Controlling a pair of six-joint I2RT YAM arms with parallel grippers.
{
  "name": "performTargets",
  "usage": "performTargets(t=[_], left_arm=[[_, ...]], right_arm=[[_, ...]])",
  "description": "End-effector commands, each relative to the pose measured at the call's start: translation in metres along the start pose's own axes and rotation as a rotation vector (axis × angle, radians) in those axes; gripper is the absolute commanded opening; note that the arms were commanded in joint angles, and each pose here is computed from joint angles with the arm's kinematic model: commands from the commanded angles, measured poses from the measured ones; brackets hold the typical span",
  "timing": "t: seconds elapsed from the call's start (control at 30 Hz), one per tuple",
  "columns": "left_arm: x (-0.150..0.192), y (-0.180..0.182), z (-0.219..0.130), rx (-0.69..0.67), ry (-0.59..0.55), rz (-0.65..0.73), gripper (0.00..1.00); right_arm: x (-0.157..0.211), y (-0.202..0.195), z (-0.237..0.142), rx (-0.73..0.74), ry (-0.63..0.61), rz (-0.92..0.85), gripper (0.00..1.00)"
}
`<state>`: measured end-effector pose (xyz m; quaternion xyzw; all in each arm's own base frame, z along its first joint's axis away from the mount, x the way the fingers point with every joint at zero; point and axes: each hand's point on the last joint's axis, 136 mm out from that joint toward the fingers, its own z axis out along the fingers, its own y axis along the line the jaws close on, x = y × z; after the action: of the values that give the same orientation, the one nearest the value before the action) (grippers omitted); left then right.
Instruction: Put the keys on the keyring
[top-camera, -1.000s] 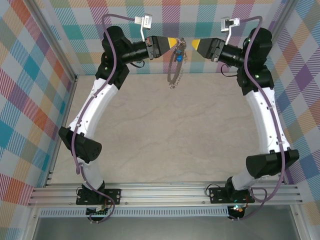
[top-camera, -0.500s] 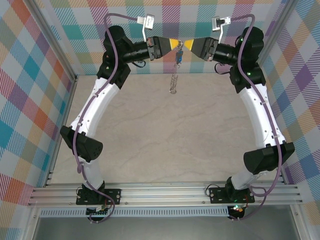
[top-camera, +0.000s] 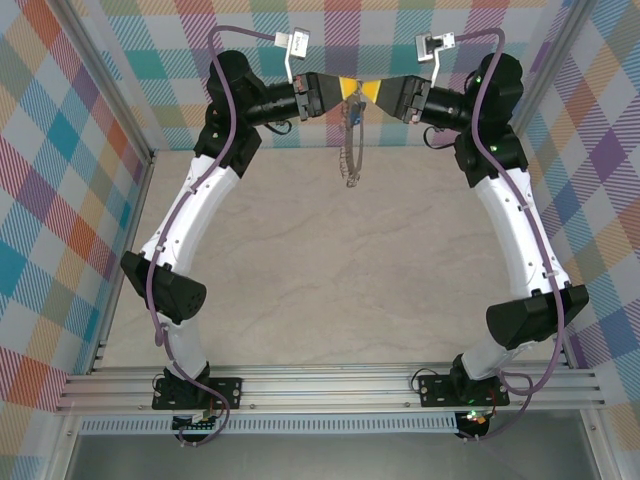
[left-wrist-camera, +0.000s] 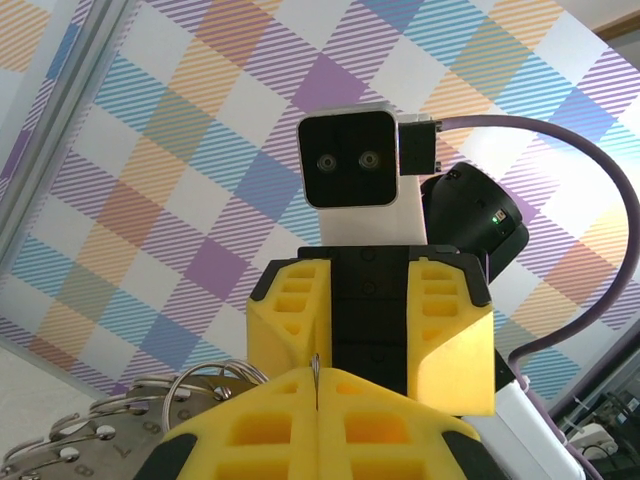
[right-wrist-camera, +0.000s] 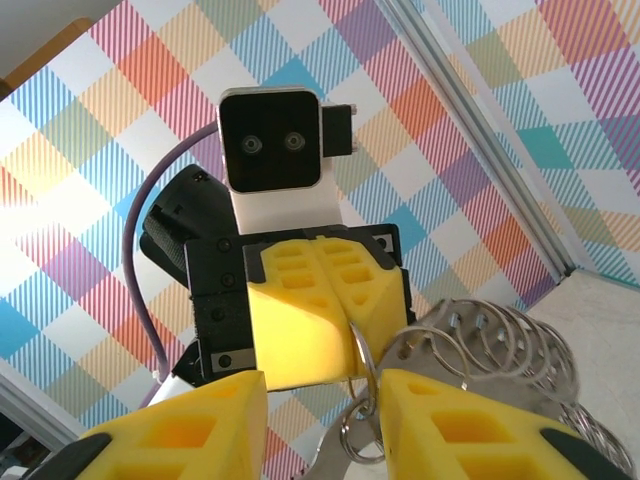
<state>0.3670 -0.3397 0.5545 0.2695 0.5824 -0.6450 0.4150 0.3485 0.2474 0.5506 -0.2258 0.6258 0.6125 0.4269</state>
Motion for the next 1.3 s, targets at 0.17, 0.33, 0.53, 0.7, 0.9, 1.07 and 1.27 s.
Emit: performTargets(t=[0.17, 0.33, 0.53, 0.7, 0.9, 1.07, 1.27], left_arm=[[-0.010, -0.039, -0.001, 0.076, -0.010, 0.066, 0.00], [-0.008, -0.042, 0.000, 0.082, -0.004, 0.066, 0.00], [-0.008, -0.041, -0.002, 0.049, -0.004, 0.062, 0.00], [-0.016, -0.029, -0.019, -0.109, -0.053, 0.092, 0.46], [-0.020, -0.034, -0.041, -0.155, -0.097, 0.092, 0.64], [-0.007, -0.040, -0.043, -0.134, -0.043, 0.078, 0.65], [0.008, -0.042, -0.049, -0.142, 0.008, 0.082, 0.65]], right_arm=[[-0.006, 0.020, 0.005, -0.037, -0.005, -0.048, 0.25], [-0.006, 0.023, 0.004, -0.039, -0.007, -0.049, 0.11], [-0.003, 0.024, 0.001, -0.017, -0.005, -0.059, 0.00], [0.005, 0.024, -0.008, 0.053, 0.000, -0.112, 0.00], [0.018, 0.035, -0.017, 0.062, 0.047, -0.157, 0.00], [0.026, 0.043, -0.020, 0.040, 0.082, -0.161, 0.00], [0.032, 0.045, -0.021, 0.033, 0.116, -0.145, 0.00]])
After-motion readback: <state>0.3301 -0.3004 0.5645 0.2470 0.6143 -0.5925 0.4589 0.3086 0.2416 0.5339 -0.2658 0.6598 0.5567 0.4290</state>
